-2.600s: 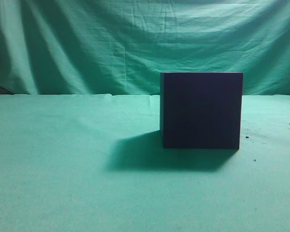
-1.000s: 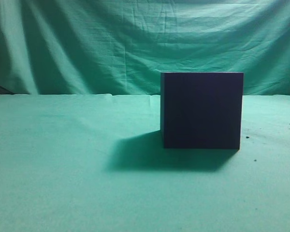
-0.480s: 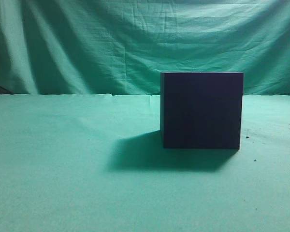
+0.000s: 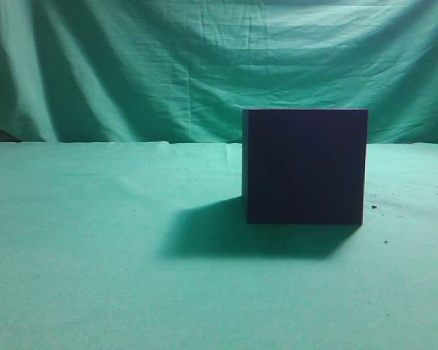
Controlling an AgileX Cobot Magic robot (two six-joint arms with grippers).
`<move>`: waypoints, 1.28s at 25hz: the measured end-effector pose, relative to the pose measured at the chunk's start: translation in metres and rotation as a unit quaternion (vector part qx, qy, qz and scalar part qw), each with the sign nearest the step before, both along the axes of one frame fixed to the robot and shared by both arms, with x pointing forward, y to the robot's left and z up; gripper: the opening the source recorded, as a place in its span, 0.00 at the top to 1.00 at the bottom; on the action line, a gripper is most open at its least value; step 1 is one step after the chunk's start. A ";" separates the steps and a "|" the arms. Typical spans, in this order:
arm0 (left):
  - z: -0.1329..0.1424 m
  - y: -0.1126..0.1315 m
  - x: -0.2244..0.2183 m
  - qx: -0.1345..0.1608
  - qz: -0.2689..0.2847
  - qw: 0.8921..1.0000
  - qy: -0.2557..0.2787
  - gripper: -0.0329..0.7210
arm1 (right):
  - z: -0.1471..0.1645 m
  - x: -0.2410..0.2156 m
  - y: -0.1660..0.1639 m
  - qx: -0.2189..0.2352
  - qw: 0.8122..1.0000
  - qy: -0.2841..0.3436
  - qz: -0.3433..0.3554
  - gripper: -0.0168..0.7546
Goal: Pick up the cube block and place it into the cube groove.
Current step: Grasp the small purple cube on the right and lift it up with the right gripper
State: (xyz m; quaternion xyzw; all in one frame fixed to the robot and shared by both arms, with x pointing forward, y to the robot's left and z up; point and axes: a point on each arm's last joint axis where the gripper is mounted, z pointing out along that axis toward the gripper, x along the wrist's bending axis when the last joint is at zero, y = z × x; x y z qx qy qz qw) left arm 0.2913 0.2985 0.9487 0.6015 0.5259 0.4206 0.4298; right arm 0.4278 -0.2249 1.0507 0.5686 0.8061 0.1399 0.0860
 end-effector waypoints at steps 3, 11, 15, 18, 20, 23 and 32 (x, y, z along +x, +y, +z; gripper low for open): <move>0.000 0.000 0.000 0.000 0.000 1.000 0.000 0.96 | -0.014 0.013 0.008 -0.017 0.999 0.031 0.006 0.98; 0.000 0.000 0.000 0.000 0.000 1.000 0.000 0.96 | -0.044 0.039 0.013 -0.039 0.997 0.045 -0.039 0.59; 0.000 0.000 0.000 0.000 0.000 1.000 0.000 0.96 | -0.053 0.046 0.013 -0.051 0.995 0.045 -0.066 0.23; 0.000 0.000 0.000 0.000 0.000 1.000 0.000 0.96 | -0.061 0.051 0.013 -0.061 0.994 0.050 -0.076 0.17; 0.000 0.000 0.000 0.000 0.000 1.000 0.000 0.96 | -0.066 0.055 0.014 -0.067 0.993 0.057 -0.078 0.17; 0.000 0.000 0.000 0.000 0.000 1.000 0.000 0.96 | -0.078 0.060 0.015 -0.077 0.991 0.067 -0.083 0.17; 0.000 0.000 0.000 0.000 0.000 1.000 0.000 0.96 | -0.084 0.065 0.015 -0.083 0.990 0.061 -0.095 0.36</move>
